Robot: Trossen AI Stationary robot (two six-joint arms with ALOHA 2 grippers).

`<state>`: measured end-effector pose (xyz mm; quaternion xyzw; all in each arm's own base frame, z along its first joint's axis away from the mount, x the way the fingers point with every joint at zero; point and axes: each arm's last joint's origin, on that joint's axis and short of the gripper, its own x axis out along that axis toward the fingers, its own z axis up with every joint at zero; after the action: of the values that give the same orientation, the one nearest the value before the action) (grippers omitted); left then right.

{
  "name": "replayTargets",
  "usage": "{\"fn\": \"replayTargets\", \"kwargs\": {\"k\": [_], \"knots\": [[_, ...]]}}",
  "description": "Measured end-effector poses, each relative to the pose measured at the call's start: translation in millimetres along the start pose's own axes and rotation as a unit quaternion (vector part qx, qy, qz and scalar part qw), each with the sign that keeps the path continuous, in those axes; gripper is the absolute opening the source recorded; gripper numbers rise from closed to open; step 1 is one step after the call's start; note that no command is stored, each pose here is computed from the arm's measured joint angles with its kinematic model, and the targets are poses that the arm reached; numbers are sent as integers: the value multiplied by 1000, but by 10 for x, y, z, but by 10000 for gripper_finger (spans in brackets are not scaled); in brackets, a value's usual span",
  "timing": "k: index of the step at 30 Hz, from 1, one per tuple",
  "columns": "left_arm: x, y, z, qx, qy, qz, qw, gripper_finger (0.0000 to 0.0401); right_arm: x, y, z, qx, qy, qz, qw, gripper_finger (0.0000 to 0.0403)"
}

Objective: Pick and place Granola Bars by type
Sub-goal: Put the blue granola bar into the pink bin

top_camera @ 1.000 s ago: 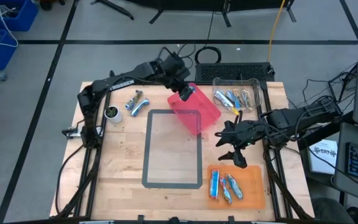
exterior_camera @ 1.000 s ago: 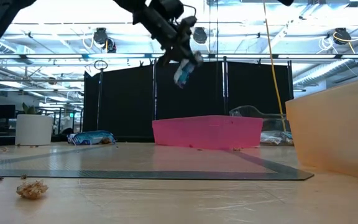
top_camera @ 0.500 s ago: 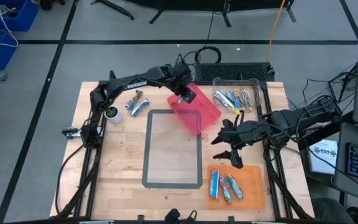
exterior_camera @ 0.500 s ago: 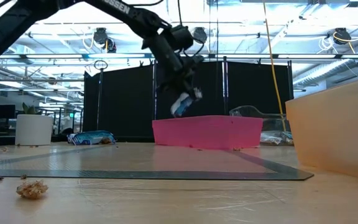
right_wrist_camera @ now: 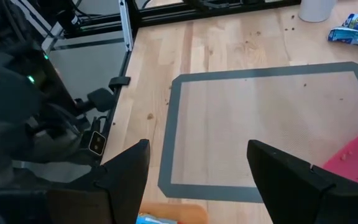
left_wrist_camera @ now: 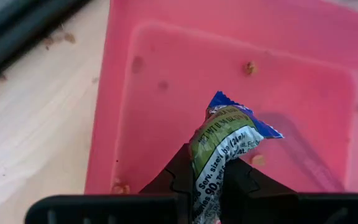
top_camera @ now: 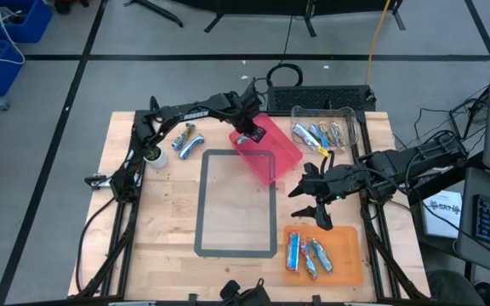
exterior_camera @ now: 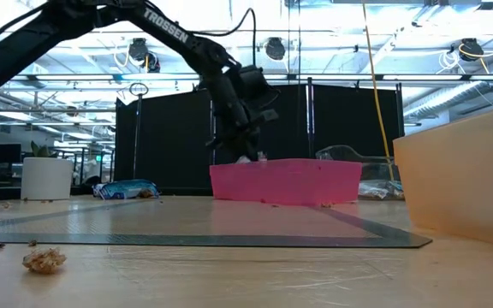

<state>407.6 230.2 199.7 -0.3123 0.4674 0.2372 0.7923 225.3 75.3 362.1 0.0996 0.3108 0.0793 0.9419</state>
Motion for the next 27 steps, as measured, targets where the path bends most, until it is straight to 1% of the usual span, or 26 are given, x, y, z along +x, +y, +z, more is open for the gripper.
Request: {"fn": "replayTargets", "kwargs": {"k": [5, 9, 12, 17, 20, 23, 27], "knots": [[136, 29, -28, -3, 15, 4, 1000, 39, 0, 1, 2, 0, -1, 1, 1000, 263], [154, 61, -21, -12, 10, 19, 1000, 39, 0, 5, 13, 0, -6, 3, 1000, 263], [155, 70, 6, -11, -6, 30, 999, 44, 0, 5, 14, 0, -7, 3, 1000, 263], [149, 82, 49, -21, -19, 7, 1000, 122, 0, 7, 13, 2, -6, 6, 1000, 263], [149, 83, 51, -22, -20, 7, 1000, 165, 0, 7, 13, 7, -6, 7, 1000, 263], [149, 80, 58, -19, -23, 4, 1000, 201, 0, 7, 13, 7, -6, 7, 1000, 263], [140, 75, 64, -16, -26, 2, 1000, 238, 0, 7, 13, 5, -6, 7, 1000, 263]]}}
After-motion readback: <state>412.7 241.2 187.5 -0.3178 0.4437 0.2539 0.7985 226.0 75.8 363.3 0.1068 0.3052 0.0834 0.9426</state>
